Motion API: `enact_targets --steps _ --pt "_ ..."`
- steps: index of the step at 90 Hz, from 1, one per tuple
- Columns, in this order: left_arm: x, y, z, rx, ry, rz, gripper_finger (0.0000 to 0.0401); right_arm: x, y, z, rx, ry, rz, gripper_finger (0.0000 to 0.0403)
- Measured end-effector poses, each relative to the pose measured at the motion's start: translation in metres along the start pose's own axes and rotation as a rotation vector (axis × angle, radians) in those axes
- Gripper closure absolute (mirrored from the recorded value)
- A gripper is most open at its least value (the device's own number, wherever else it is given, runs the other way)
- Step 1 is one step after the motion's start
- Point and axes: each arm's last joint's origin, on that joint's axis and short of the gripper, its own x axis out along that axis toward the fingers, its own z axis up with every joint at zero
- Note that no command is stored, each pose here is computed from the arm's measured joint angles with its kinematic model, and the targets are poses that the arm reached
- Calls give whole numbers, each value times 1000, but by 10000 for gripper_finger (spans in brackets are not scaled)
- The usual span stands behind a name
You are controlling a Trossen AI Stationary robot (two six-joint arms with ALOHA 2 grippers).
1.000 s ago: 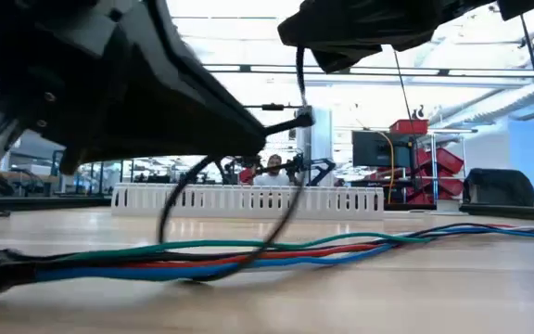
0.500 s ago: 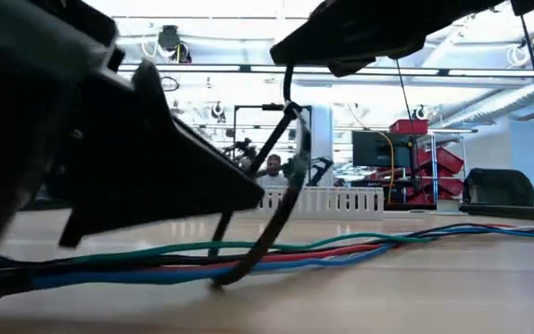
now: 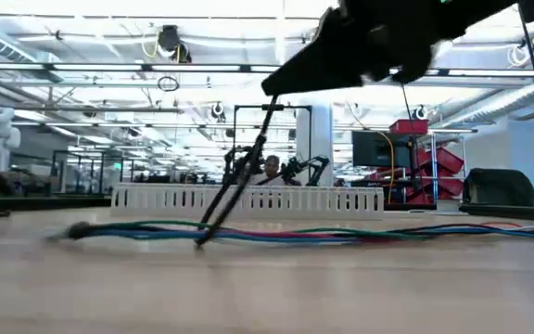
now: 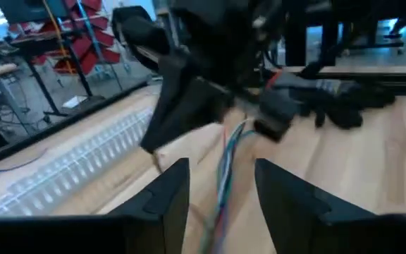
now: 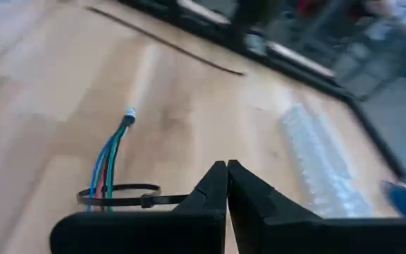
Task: Ziptie cables
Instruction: Assemble the cable wires with the together using a zip tie
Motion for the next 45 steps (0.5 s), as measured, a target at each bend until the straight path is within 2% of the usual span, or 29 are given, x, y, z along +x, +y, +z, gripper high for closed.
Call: enact_targets --steps 9,22,45 --pt "14 0 -10 -9 48 4 241 5 1 0 39 -39 -40 403" --pt "32 5 -33 -1 99 64 241 7 -3 1 88 -45 -115 403" --pt "58 19 -35 -68 108 161 241 5 0 2 104 -53 -114 403"
